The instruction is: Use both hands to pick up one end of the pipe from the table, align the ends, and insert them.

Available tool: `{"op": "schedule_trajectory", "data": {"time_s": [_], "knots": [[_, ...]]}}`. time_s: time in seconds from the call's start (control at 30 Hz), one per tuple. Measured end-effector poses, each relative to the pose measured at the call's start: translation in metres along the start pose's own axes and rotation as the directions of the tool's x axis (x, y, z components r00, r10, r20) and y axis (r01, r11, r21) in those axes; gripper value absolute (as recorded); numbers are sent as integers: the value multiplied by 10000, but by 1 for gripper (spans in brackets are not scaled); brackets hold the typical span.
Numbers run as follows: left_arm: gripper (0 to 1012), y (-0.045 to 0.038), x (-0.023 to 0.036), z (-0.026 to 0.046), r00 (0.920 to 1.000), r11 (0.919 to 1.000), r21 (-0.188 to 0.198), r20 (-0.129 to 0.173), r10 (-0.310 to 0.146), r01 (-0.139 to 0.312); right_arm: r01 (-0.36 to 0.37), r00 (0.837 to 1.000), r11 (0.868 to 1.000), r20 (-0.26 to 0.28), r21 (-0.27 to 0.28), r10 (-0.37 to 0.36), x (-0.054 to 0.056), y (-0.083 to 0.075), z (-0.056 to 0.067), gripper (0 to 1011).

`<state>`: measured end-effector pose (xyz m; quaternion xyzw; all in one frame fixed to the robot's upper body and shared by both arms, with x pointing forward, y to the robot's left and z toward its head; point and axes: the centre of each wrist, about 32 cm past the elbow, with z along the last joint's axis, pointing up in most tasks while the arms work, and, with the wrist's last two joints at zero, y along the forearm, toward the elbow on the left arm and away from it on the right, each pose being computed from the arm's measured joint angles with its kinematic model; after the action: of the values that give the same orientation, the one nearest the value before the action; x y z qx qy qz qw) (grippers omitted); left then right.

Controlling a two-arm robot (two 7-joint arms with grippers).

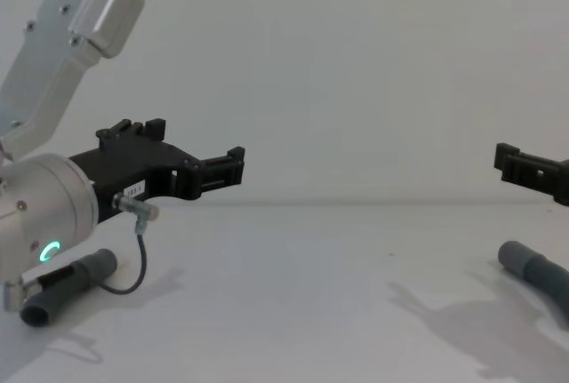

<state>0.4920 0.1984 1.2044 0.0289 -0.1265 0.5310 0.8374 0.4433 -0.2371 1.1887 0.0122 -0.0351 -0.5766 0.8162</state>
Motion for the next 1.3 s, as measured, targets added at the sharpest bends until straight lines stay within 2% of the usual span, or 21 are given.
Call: {"op": "schedule_trajectory", "data": {"time_s": [1.3], "knots": [[1001,0,0,0,10000,10000,0,0,0,0,1,10000,10000,0,0,-1,0,0,0,1000]]}}
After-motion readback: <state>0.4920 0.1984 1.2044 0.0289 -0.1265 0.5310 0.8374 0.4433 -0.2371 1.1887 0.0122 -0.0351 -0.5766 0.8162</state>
